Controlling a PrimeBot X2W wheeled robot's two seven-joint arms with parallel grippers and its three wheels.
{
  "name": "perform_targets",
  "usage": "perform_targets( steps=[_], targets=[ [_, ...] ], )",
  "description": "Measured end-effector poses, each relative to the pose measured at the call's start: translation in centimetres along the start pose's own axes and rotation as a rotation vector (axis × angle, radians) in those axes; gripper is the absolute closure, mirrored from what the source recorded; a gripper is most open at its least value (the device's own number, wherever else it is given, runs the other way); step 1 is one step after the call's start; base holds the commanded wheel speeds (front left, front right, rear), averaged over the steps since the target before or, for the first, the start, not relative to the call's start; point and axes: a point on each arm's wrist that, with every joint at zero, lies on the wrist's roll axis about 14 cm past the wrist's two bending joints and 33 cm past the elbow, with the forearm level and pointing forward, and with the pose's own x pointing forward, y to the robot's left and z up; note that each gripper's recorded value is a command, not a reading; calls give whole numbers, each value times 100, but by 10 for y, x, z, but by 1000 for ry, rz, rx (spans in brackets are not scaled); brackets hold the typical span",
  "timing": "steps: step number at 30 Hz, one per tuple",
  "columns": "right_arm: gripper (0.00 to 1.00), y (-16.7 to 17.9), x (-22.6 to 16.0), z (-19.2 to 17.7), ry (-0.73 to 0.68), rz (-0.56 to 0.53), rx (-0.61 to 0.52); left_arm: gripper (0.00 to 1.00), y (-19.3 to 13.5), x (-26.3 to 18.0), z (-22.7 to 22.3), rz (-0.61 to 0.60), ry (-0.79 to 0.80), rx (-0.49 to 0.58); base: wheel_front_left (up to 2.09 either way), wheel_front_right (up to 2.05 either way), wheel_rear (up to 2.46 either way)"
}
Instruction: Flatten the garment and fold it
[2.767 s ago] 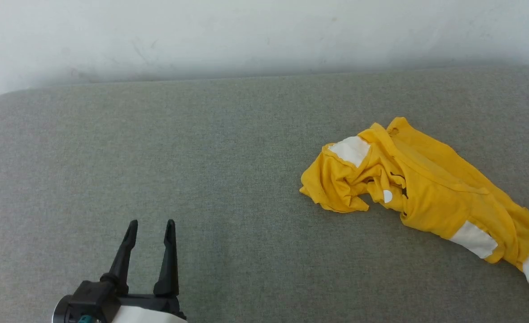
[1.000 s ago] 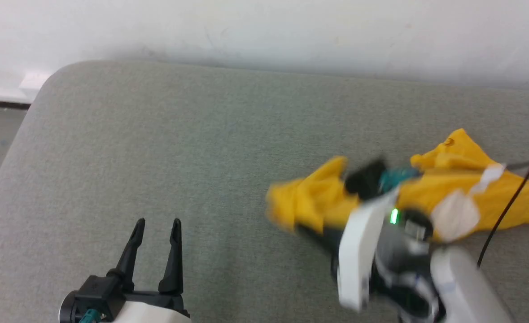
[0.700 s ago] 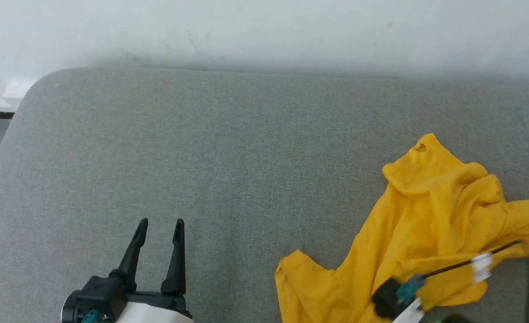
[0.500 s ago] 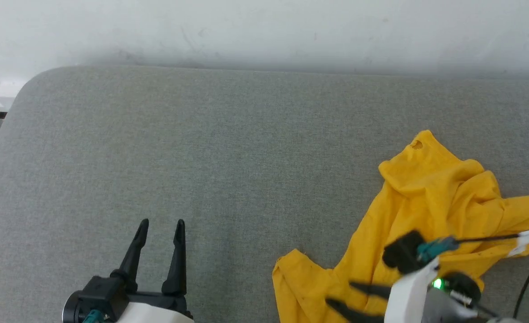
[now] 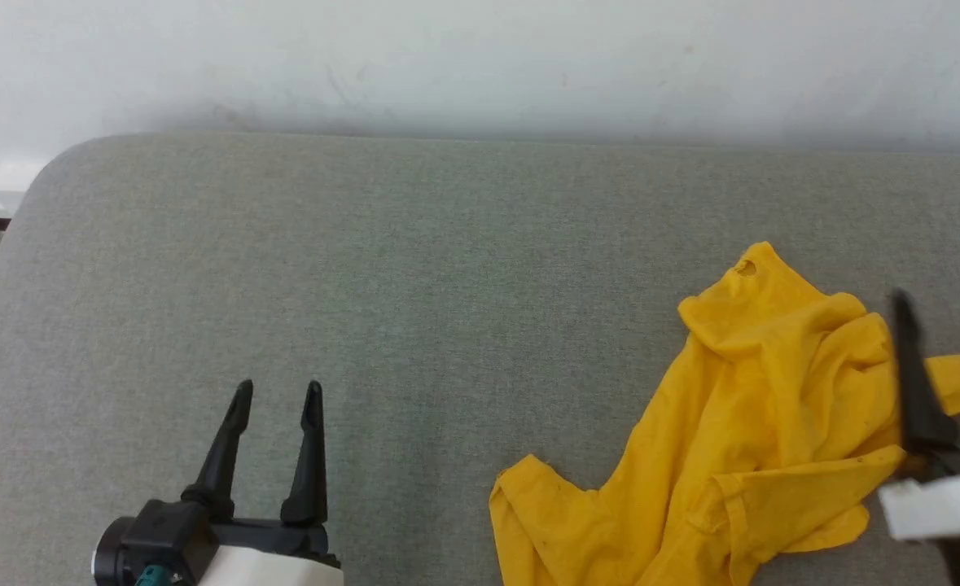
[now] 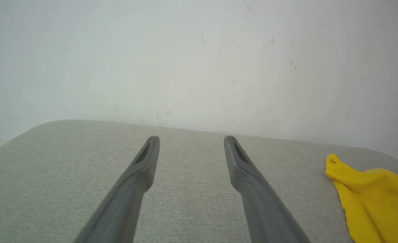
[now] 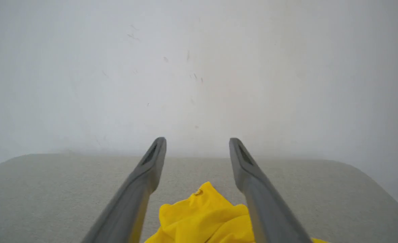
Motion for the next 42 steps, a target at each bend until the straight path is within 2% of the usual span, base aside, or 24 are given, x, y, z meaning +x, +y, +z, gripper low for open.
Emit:
perform_targets(
  steps=[5, 9, 13, 20, 26, 32, 36, 42],
  targets=[
    [0, -79, -39, -14, -71, -239, 3, 0, -10, 6, 8, -31, -29, 21, 0, 0, 0],
    [0, -109, -60, -23, -73, -344, -13, 0, -34, 15, 7, -124, -32, 29, 0, 0, 0],
    [0, -128, -71, -26, -64, -409, -34, 0, -75, 35, 10, -281, -43, 42, 0, 0, 0],
    [0, -137, -63, -28, -69, -436, -47, 0, -151, 65, -18, -564, 111, 129, 0, 0, 0],
    [0, -131, -46, -38, -42, -410, -50, 0, -208, 59, -60, -780, 323, 144, 0, 0, 0],
    [0, -128, -38, -55, 7, -397, -41, 0, -223, 49, -109, -878, 524, 188, 0, 0, 0],
    [0, -131, -41, -63, 35, -410, -46, 0, -226, 38, -138, -905, 635, 178, 0, 0, 0],
    [0, -137, -46, -70, 66, -435, -52, 0, -234, 30, -162, -936, 717, 166, 0, 0, 0]
  ],
)
